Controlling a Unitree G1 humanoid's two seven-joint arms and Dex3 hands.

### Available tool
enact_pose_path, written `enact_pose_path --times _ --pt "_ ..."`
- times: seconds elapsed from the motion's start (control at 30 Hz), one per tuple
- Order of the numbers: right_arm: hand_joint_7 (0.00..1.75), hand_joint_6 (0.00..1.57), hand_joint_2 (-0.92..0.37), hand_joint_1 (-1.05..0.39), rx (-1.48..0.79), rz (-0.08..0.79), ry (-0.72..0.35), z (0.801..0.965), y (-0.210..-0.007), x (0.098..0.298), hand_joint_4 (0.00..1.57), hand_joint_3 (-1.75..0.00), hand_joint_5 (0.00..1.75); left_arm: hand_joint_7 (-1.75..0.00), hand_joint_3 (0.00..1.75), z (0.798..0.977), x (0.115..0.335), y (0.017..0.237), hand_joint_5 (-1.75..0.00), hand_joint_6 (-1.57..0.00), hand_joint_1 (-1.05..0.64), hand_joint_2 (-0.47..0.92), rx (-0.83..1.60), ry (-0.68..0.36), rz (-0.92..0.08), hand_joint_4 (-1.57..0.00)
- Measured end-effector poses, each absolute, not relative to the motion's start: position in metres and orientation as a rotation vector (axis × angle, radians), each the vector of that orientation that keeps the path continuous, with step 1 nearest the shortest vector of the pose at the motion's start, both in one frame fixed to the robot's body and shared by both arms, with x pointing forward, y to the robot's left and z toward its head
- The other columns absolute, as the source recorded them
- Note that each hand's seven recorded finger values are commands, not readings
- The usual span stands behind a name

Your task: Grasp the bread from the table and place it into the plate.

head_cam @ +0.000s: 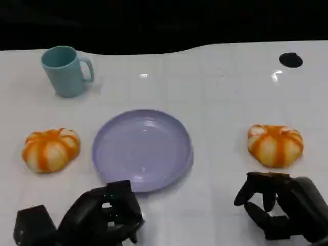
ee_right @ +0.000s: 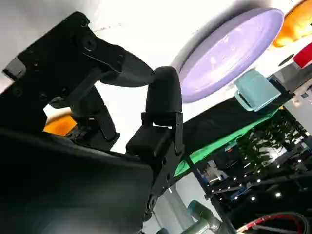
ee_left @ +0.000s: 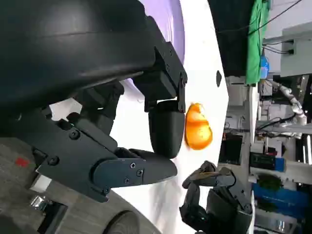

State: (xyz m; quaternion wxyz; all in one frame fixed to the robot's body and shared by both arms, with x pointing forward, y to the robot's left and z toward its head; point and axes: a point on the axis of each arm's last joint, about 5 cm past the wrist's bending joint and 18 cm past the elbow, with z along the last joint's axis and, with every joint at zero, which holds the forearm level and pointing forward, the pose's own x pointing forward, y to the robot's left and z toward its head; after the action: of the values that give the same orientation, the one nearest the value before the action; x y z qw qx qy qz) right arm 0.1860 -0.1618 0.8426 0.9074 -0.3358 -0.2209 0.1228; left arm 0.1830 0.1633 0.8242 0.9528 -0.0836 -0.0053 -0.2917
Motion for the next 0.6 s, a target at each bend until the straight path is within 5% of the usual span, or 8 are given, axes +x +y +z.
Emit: enact_pose_path --times 0.6 --pt "1.26 0.78 -0.42 -0.23 -0.691 0.256 -0.453 0.8427 -0.1620 0.1861 0.86 -1.14 1.72 -1.36 0.60 0.8238 0.1831 0.1633 -1.75 -0.78 -0.50 0.67 -0.175 0.000 -0.593 -0.79"
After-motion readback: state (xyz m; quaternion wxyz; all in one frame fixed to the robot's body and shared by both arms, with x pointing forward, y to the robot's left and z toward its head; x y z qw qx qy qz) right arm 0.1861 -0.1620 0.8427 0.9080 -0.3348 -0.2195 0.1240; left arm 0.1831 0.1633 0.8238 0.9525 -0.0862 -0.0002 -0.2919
